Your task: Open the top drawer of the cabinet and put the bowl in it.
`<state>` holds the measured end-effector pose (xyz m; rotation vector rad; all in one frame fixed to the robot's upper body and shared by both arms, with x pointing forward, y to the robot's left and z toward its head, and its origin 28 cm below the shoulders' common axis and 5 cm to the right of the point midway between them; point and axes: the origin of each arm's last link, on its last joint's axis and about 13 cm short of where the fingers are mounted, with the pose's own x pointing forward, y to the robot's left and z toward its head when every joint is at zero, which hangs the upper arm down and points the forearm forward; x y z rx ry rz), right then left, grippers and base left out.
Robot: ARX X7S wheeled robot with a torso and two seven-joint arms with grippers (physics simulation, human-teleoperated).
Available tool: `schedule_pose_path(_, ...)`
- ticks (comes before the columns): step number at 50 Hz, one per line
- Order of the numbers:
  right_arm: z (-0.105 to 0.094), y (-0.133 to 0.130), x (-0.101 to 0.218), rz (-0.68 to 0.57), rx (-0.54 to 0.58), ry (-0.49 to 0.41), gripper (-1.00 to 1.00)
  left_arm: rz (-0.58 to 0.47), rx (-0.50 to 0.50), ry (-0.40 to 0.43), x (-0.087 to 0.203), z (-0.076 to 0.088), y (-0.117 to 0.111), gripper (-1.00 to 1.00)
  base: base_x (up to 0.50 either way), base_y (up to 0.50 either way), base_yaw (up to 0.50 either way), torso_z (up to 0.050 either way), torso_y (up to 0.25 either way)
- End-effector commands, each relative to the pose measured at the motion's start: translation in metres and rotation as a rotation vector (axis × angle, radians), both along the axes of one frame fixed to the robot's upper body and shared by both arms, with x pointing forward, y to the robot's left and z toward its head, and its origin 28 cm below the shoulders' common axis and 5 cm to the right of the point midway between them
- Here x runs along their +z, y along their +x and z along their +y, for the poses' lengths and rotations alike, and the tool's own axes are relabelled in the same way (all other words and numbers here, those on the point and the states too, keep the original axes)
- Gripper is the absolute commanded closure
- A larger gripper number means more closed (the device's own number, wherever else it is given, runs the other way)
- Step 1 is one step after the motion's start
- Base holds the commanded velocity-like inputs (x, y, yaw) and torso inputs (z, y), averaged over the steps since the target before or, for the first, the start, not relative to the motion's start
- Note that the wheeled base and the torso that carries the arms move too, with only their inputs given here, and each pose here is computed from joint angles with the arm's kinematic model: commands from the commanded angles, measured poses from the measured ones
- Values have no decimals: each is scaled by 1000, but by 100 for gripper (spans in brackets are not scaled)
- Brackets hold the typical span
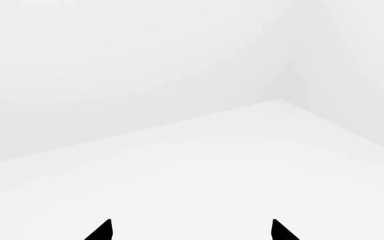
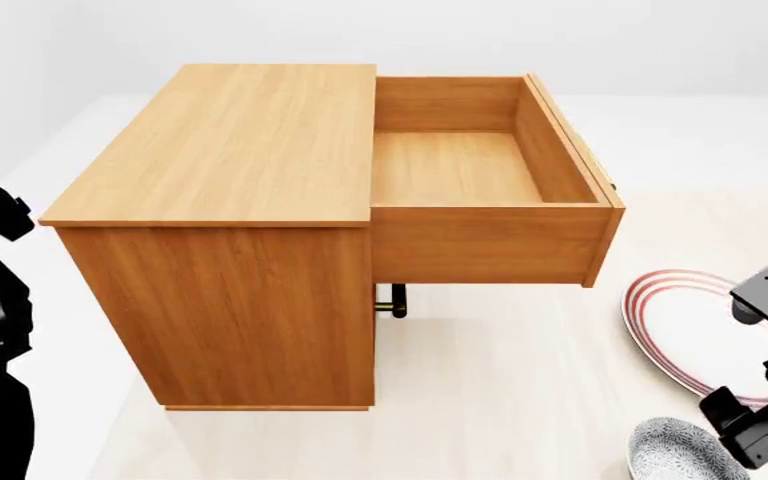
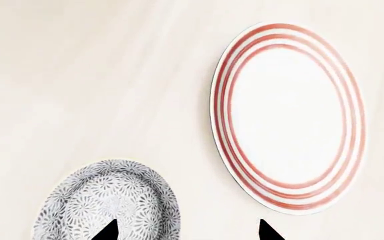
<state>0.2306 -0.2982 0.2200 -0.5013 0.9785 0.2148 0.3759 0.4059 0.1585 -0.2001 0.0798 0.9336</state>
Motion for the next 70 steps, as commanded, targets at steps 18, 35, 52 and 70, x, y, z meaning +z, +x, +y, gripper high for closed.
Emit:
schedule_pose_path(18, -4, 8, -38, 61, -40, -22, -100, 3, 0, 3, -2, -1, 0, -100, 0, 0, 0, 0, 0)
schedule_pose_path(35, -4, 12, -56, 101, -51, -36, -100, 4, 6, 4, -1, 0, -1, -100, 0, 0, 0, 0, 0)
schedule_pose_path(52, -3, 19, -68, 110, -55, -42, -100, 7, 10, 1, -2, 1, -1, -100, 0, 0, 0, 0, 0)
schedule_pose_path(70, -5, 22, -85, 129, -61, -34, -100, 6, 14, 3, -2, 1, -1, -100, 0, 0, 0, 0, 0)
